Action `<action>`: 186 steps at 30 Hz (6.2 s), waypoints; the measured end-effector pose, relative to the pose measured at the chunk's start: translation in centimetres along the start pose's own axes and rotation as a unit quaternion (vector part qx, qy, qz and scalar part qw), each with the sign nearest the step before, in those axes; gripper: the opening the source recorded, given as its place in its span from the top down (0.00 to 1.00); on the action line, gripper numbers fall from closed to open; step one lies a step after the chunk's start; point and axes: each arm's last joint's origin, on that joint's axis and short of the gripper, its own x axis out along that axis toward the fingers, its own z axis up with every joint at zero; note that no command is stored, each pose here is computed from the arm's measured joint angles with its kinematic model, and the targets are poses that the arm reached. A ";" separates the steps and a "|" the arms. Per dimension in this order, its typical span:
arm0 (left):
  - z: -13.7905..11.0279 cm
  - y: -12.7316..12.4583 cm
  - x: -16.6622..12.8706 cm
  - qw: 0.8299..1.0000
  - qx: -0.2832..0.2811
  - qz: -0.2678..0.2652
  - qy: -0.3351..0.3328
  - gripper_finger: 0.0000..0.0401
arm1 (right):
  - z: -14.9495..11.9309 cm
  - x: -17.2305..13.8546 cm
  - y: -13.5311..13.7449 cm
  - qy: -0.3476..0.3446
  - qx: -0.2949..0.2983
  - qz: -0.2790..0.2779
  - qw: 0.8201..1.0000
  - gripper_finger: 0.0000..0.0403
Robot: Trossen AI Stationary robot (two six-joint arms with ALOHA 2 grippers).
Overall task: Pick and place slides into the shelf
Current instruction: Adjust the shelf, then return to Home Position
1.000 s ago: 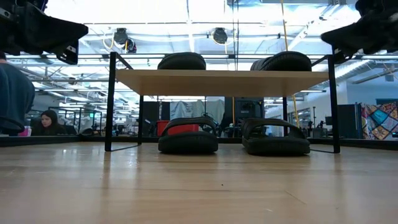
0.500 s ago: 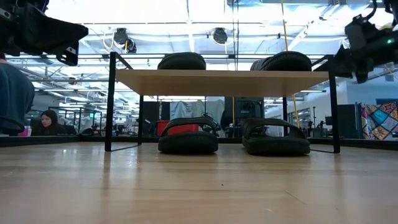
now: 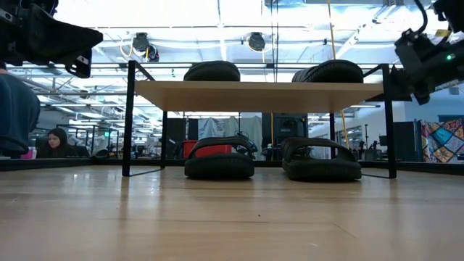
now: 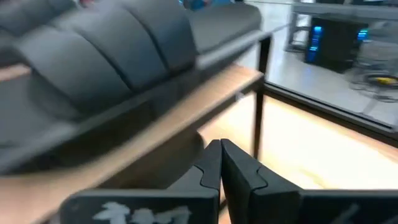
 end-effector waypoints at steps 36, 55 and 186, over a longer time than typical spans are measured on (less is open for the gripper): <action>-0.3 0.0 0.0 1.000 0.001 0.000 0.016 1.00 | -0.4 2.1 2.1 0.046 -0.040 0.023 0.998 1.00; -0.4 0.0 0.0 1.000 -0.002 0.000 0.019 1.00 | -0.6 2.9 2.9 0.051 -0.046 0.023 0.997 1.00; 0.4 2.9 -0.5 0.993 0.115 -0.012 -0.015 1.00 | -2.5 -3.0 4.3 -0.088 -0.103 0.465 0.875 1.00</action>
